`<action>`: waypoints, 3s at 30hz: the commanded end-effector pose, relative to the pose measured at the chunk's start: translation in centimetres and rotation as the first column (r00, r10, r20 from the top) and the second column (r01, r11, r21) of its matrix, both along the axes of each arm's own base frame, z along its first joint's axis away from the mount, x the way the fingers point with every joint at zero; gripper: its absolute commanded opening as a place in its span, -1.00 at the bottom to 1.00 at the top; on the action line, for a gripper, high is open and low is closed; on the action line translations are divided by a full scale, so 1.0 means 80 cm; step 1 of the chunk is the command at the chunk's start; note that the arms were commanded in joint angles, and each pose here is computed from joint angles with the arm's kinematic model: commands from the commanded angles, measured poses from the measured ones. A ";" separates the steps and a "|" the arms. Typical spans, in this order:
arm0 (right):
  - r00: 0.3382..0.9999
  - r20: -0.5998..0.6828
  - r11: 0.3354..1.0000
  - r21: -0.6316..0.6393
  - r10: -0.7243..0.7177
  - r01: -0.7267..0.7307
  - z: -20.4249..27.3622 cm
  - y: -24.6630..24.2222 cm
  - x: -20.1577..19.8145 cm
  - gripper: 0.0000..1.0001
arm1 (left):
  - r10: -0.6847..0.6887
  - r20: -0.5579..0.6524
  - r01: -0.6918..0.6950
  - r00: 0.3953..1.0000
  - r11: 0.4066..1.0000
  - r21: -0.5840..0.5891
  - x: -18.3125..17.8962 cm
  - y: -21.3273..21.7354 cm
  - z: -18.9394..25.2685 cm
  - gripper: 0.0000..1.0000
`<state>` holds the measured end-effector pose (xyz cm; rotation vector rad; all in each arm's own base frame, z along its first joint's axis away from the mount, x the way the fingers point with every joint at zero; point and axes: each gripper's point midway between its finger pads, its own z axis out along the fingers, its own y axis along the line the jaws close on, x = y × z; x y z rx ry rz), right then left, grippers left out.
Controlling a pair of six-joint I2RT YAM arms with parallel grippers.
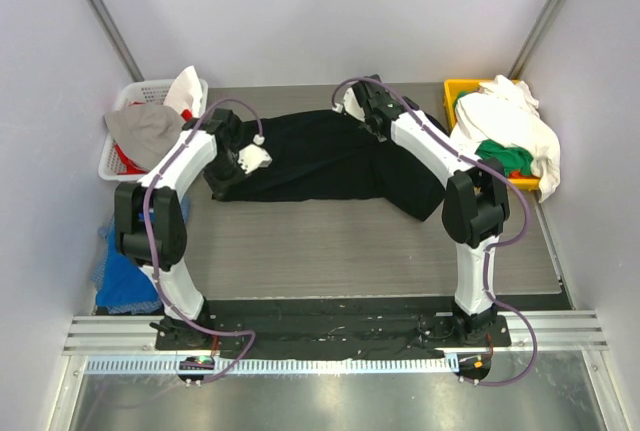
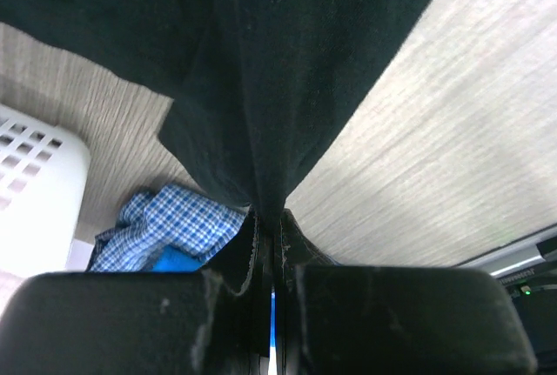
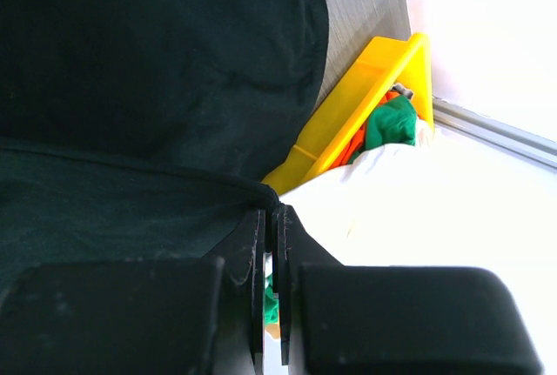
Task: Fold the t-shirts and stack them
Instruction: Fold the flattened tshirt in 1/3 of the way
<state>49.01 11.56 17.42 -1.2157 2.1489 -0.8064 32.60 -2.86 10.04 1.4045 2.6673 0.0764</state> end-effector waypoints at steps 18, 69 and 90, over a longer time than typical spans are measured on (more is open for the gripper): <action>0.995 0.094 0.997 -0.073 0.016 -0.009 0.007 0.011 0.036 -0.98 | -0.019 0.044 0.014 0.999 0.995 0.099 0.071 0.011 -0.027 -0.96; 0.975 0.210 0.959 -0.283 0.070 -0.008 -0.032 0.019 0.086 -0.98 | 0.021 0.197 -0.049 0.980 0.989 0.140 0.166 0.010 -0.032 -0.67; 0.978 0.204 0.962 -0.272 0.050 0.007 -0.045 0.011 0.081 -0.98 | 0.209 0.622 -0.254 0.755 0.967 -0.016 0.225 0.026 0.040 -0.19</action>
